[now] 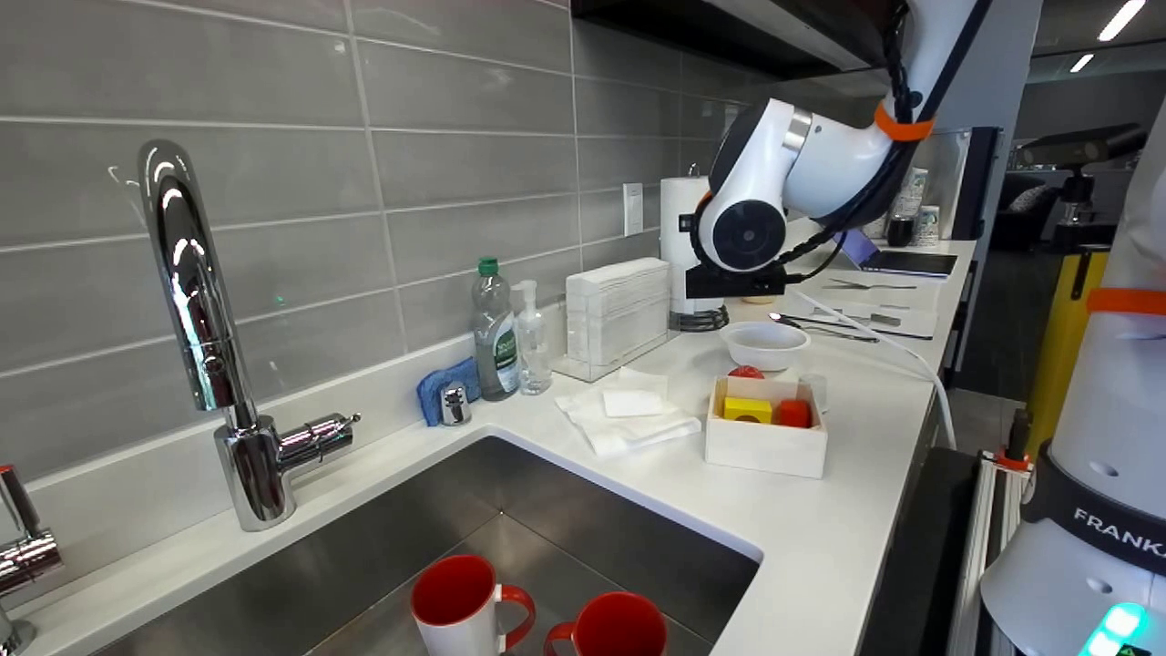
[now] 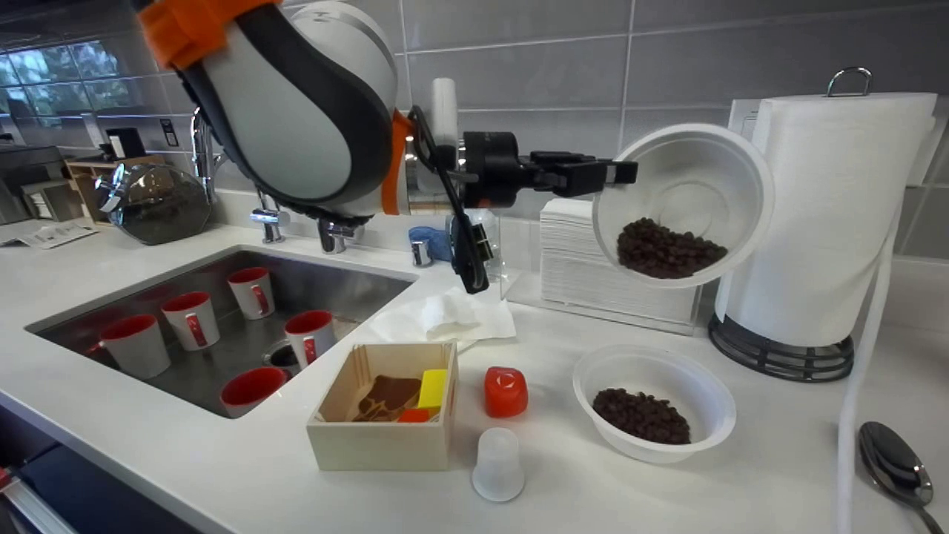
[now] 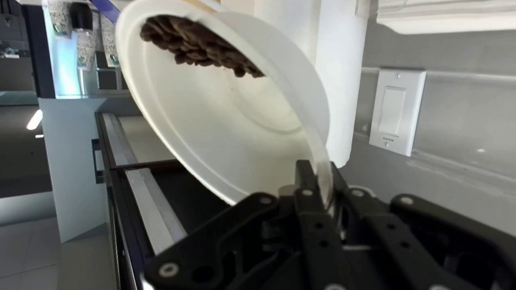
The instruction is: Pour some contents of the left bowl into the one on the right
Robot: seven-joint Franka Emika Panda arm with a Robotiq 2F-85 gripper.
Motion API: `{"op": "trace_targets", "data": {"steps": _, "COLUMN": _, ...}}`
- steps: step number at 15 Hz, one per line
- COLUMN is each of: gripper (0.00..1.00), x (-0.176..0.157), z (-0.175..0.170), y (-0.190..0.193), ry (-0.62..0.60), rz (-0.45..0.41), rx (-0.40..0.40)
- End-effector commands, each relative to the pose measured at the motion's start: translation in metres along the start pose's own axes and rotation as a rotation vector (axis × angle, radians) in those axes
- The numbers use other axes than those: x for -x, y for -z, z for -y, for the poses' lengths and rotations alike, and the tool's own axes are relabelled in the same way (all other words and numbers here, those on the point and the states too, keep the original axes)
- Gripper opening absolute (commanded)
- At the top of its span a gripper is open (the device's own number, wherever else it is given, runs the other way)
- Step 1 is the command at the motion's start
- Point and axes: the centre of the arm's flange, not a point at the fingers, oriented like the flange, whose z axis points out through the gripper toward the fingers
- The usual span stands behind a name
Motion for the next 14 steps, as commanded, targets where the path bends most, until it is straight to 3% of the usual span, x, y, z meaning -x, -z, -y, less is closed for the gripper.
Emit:
{"op": "trace_targets", "data": {"steps": 1, "gripper": 0.0, "x": 0.0, "z": 0.008, "y": -0.003, "ry": -0.06, "rz": 0.124, "rx": 0.009}}
{"op": "trace_targets", "data": {"steps": 14, "gripper": 0.0, "x": 0.0, "z": 0.044, "y": -0.01, "ry": -0.093, "rz": 0.51, "rx": 0.071}}
